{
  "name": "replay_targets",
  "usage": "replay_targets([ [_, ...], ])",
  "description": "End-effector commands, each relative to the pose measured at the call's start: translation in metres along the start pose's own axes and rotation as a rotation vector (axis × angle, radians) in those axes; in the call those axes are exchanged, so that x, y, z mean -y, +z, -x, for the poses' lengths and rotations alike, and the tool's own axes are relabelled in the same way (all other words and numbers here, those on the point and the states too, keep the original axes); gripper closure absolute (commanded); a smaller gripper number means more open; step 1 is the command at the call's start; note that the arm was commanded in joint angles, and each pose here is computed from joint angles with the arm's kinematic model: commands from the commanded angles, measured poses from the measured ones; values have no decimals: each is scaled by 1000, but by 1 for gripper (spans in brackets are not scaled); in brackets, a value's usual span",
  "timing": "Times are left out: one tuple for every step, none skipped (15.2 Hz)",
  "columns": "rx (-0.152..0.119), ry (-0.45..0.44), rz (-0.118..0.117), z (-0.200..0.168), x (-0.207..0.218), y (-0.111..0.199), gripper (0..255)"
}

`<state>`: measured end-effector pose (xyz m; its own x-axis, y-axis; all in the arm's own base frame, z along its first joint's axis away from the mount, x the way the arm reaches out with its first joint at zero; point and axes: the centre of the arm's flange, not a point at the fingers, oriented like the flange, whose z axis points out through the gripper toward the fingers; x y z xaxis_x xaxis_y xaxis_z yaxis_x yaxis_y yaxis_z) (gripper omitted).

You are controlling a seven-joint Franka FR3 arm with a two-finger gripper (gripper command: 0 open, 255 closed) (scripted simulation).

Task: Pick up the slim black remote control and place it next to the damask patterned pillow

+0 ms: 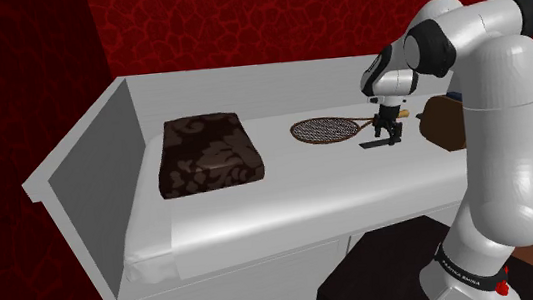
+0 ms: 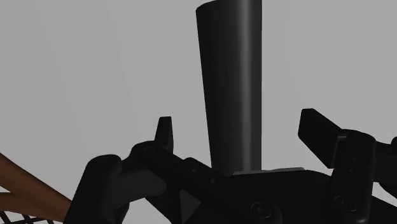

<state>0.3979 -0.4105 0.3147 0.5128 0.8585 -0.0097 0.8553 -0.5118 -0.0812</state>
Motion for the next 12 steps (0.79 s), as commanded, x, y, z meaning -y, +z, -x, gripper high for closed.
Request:
replay_targets([
  [0,0,0,0,0,0,255],
  [0,0,0,0,0,0,255],
  [0,0,0,0,0,0,255],
  [0,0,0,0,0,0,255],
  [0,0,0,-1,0,0,255],
  [0,0,0,-1,0,0,255],
  [0,0,0,-1,0,0,255],
  [0,0,0,-1,1,0,255],
  [0,0,0,-2,1,0,255],
  [0,0,0,0,0,0,255],
  [0,0,0,0,0,-5,255],
  [0,0,0,0,1,-10,255],
])
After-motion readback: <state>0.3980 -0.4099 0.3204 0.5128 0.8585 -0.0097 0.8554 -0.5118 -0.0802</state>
